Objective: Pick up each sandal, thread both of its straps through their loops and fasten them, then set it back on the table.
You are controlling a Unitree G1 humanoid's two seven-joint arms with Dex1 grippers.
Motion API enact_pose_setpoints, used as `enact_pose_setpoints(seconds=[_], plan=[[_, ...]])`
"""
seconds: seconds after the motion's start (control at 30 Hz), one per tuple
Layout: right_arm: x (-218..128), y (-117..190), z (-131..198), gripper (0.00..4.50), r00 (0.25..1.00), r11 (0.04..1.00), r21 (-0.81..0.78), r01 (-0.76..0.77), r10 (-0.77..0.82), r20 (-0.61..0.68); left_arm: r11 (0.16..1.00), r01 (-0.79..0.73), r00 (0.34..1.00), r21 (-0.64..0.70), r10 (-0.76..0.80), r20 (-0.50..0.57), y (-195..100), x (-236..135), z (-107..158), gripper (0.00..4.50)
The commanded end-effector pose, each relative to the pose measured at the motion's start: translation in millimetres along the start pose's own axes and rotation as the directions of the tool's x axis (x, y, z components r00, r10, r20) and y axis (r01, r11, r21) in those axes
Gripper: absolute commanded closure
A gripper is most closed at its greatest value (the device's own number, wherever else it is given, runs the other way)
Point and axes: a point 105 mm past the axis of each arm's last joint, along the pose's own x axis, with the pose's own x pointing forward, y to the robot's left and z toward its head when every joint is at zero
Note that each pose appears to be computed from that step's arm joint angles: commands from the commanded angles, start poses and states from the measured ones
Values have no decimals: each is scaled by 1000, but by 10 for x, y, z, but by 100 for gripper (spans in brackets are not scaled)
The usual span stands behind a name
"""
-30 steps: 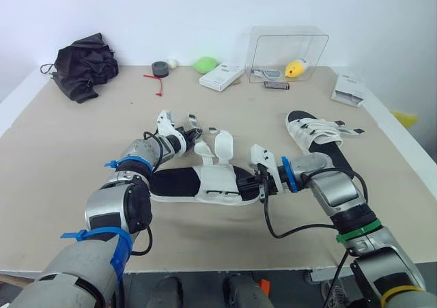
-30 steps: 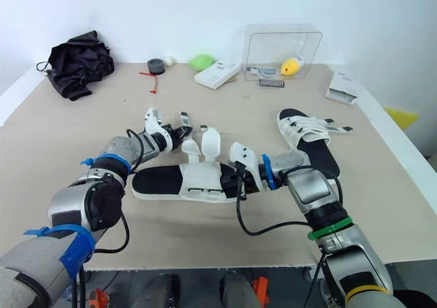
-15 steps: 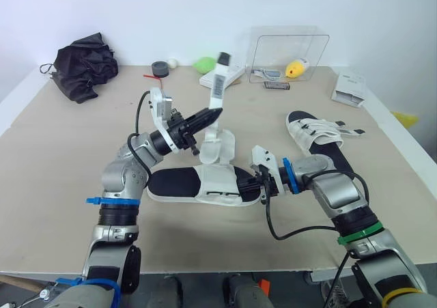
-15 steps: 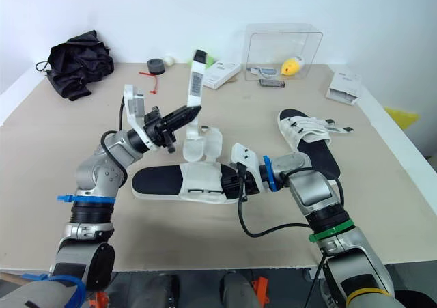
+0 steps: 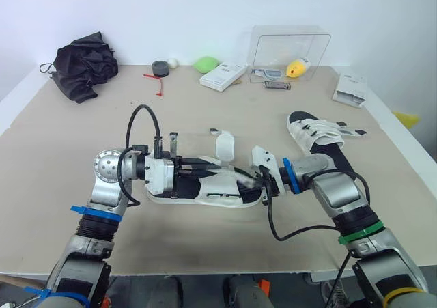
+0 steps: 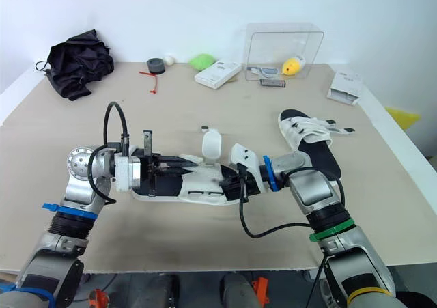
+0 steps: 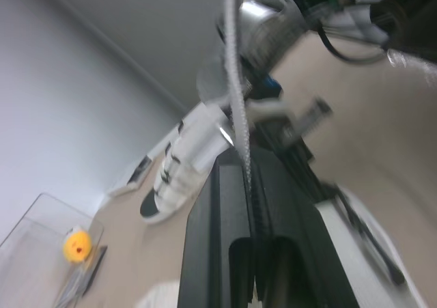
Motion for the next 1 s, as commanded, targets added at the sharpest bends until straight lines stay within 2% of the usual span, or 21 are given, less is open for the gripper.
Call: enact_pose_setpoints(seconds=[0.03, 0.17, 0.2, 0.23, 0.3, 0.37, 0.4, 0.47, 0.5, 0.53, 0.6, 0.63, 0.7, 0.77, 1.0], plan=[[94, 106, -234, 450, 995, 996, 60, -61, 65, -81, 997, -27, 999, 73, 25, 21, 102, -36, 67, 267], [91, 107, -237, 450, 994, 996, 61, -65, 70, -84, 997, -16, 1000, 72, 15, 14, 70, -98, 89, 57], [91, 106, -239, 450, 994, 996, 61, -66, 71, -85, 999, -1, 1000, 54, 2, -1, 42, -126, 85, 46], [90, 105, -240, 450, 994, 996, 61, -66, 71, -86, 999, 7, 1000, 42, -7, -10, 24, -142, 83, 8], [89, 107, -242, 450, 993, 996, 60, -70, 75, -88, 998, 55, 997, -17, -56, -47, -71, -216, 67, 8], [92, 107, -233, 450, 993, 995, 59, -75, 80, -88, 978, 68, 990, -197, -90, -106, -184, -378, 35, 8], [93, 110, -229, 450, 993, 995, 59, -79, 84, -87, 914, 13, 985, -406, -81, -150, -239, -480, -14, 8], [95, 114, -227, 450, 992, 995, 59, -83, 88, -87, 778, -27, 979, -628, -107, -175, -356, -580, 19, 8], [96, 116, -228, 450, 992, 995, 59, -85, 90, -87, 648, -57, 979, -760, -114, -170, -400, -625, 68, 8], [98, 115, -229, 450, 992, 995, 58, -86, 91, -88, 523, -50, 981, -851, -133, -139, -447, -659, 159, 8], [102, 110, -227, 450, 992, 994, 59, -88, 93, -89, 305, -77, 984, -949, -129, -121, -485, -688, 259, 8], [106, 101, -221, 450, 992, 994, 64, -85, 90, -88, 250, -79, 986, -965, -124, -113, -498, -677, 283, 8], [108, 92, -212, 450, 992, 995, 65, -81, 86, -90, 200, -97, 986, -975, -115, -122, -542, -616, 280, 8], [91, 83, -154, 450, 995, 995, 66, -73, 78, -66, 189, -98, 987, -977, -104, -119, -608, -509, 281, 8], [30, 124, 49, 450, 998, 995, 85, -55, 51, 49, 212, -135, 978, -968, -130, -165, -951, -233, 180, 8]])
